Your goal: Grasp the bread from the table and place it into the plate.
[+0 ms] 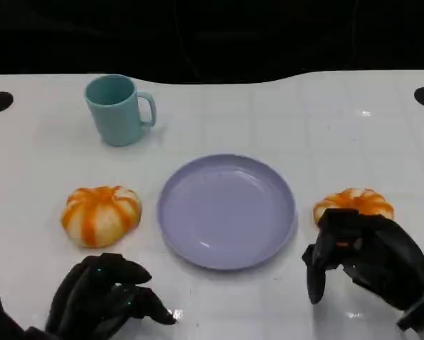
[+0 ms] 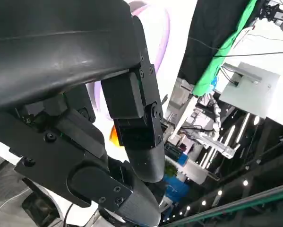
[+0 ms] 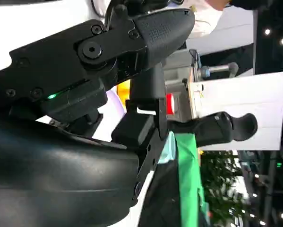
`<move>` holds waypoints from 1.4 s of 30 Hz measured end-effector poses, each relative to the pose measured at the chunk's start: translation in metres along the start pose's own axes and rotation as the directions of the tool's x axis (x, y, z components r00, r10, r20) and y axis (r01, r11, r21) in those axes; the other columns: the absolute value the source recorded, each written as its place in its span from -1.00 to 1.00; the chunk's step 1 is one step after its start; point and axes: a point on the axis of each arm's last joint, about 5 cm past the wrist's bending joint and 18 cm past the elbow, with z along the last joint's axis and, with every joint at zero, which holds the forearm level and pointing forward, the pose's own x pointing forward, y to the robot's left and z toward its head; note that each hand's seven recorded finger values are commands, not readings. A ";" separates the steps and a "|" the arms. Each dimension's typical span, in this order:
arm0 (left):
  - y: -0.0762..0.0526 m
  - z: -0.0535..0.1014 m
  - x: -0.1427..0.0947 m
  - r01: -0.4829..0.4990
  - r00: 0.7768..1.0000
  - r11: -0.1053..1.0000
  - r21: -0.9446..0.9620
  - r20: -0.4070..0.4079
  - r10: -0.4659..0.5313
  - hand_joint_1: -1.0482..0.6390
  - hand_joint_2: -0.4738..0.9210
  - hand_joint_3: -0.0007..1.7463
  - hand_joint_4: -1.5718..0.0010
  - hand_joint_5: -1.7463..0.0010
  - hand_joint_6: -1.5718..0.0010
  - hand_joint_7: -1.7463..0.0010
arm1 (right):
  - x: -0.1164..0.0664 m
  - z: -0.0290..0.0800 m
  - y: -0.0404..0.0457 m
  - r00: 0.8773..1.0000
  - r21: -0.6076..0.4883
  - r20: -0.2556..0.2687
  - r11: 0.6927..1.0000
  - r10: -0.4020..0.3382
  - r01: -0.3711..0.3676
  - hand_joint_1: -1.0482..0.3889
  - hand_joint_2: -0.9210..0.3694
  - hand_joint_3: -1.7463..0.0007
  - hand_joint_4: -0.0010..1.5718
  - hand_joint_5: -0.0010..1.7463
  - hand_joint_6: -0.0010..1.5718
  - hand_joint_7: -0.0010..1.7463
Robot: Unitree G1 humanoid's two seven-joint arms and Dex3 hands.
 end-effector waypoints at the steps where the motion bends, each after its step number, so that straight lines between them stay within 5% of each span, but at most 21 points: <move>1: 0.000 0.000 0.000 0.000 1.000 1.000 0.000 0.000 0.000 -0.82 0.61 -0.99 -1.00 0.56 -1.00 0.87 | 0.000 0.001 -0.0005 1.000 -0.019 0.015 1.000 -0.003 0.004 -1.00 -1.00 0.77 -0.20 0.73 -0.55 0.71; 7: 0.000 -0.001 0.000 -0.005 1.000 1.000 0.005 0.005 0.005 -0.83 0.61 -1.00 -1.00 0.54 -1.00 0.85 | 0.002 0.011 -0.0047 0.996 -0.218 0.083 0.974 -0.038 0.055 -1.00 -1.00 0.56 -0.62 0.97 -0.96 0.93; 11: 0.000 -0.002 0.000 -0.006 1.000 1.000 0.002 0.006 0.006 -0.85 0.60 -1.00 -1.00 0.53 -1.00 0.82 | 0.000 0.018 -0.0071 0.992 -0.379 0.104 0.920 -0.068 0.102 -0.97 -1.00 0.53 -0.95 0.98 -1.00 0.75; 15: -0.001 -0.002 0.001 -0.010 1.000 1.000 0.003 0.007 0.010 -0.83 0.60 -1.00 -1.00 0.53 -1.00 0.84 | -0.002 0.026 -0.0103 0.990 -0.519 0.123 0.846 -0.069 0.124 -0.93 -1.00 0.45 -1.00 0.84 -1.00 0.49; 22: -0.001 -0.002 0.000 -0.011 1.000 1.000 0.000 0.008 0.011 -0.81 0.59 -1.00 -1.00 0.55 -1.00 0.87 | -0.002 0.036 -0.0166 0.990 -0.748 0.131 0.650 -0.055 0.135 -0.81 -1.00 0.46 -1.00 0.13 -1.00 0.02; 27: 0.000 -0.002 0.000 -0.011 1.000 1.000 -0.006 0.003 0.011 -0.82 0.60 -1.00 -1.00 0.55 -1.00 0.86 | 0.001 0.040 -0.0227 0.990 -0.850 0.130 0.508 -0.056 0.140 -0.80 -0.99 0.56 -1.00 -0.48 -1.00 -0.56; 32: 0.000 -0.002 0.000 -0.011 1.000 1.000 -0.005 0.003 0.011 -0.83 0.60 -1.00 -1.00 0.55 -1.00 0.86 | 0.002 0.043 -0.0285 0.998 -0.926 0.043 0.373 -0.056 0.061 -0.83 -0.91 0.66 -1.00 -0.84 -1.00 -0.76; 36: 0.000 -0.002 0.001 -0.010 1.000 1.000 -0.001 0.006 0.010 -0.83 0.61 -0.99 -1.00 0.55 -1.00 0.86 | 0.007 0.045 -0.0294 0.997 -0.963 -0.057 0.266 -0.059 -0.039 -0.86 -0.78 0.71 -1.00 -0.96 -1.00 -0.75; 42: 0.000 -0.002 0.001 -0.010 1.000 1.000 -0.001 0.008 0.010 -0.83 0.62 -0.99 -1.00 0.56 -1.00 0.87 | 0.017 0.043 -0.0261 0.983 -0.973 -0.164 0.178 -0.086 -0.147 -0.91 -0.65 0.74 -1.00 -1.00 -1.00 -0.71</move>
